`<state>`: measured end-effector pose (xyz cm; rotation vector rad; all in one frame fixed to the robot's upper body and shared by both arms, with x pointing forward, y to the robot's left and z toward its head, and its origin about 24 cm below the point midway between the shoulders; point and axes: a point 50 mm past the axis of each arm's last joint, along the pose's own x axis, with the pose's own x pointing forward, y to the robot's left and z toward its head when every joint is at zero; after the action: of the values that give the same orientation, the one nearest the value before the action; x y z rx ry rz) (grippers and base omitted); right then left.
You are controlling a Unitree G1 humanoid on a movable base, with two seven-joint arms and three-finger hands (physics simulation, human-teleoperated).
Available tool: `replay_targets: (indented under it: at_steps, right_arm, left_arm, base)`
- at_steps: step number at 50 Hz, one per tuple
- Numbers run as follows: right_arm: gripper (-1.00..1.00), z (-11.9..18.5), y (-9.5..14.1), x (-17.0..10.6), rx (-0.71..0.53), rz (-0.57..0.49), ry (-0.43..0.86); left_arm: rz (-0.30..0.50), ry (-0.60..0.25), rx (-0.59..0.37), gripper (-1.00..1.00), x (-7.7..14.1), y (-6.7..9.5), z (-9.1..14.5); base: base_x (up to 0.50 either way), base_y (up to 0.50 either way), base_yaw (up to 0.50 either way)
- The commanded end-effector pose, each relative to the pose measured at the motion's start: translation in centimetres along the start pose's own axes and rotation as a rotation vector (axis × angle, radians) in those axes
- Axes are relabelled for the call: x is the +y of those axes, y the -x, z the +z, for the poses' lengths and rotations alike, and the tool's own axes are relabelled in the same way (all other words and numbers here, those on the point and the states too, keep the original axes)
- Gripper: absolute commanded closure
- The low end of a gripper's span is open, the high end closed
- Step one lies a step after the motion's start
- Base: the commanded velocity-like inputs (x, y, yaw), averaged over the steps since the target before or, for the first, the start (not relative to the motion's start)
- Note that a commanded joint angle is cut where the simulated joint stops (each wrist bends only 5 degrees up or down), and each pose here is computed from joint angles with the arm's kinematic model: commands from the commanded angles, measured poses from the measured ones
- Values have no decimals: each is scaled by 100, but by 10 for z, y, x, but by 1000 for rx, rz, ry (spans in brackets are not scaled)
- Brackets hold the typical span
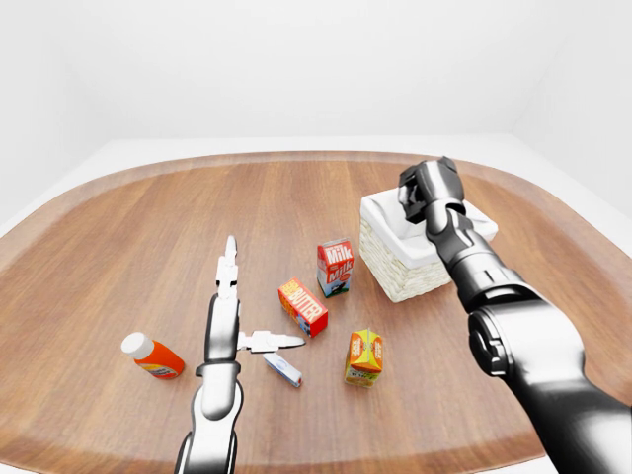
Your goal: Pick up the alphabet soup and the tomato sauce, and put them in the basket.
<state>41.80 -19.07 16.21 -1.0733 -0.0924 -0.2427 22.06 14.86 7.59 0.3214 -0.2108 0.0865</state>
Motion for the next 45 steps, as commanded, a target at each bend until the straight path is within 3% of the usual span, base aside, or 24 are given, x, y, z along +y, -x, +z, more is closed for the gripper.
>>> replay_targets:
  at_steps: [1,22,45]
  right_arm:
    - [100,7,-1,2,-9,-19,26]
    - [100,15,1,10,-34,0,61]
    - [100,-10,11,23,24,23,94]
  left_arm:
    - [8,15,-5,-100,2,0,2]
    - [10,21,-8,-100,2,-1,2]
    - [7,15,5,-100,2,0,-1]
  base:
    - [0,0,0]
    - [0,0,0]
    - [0,0,0]
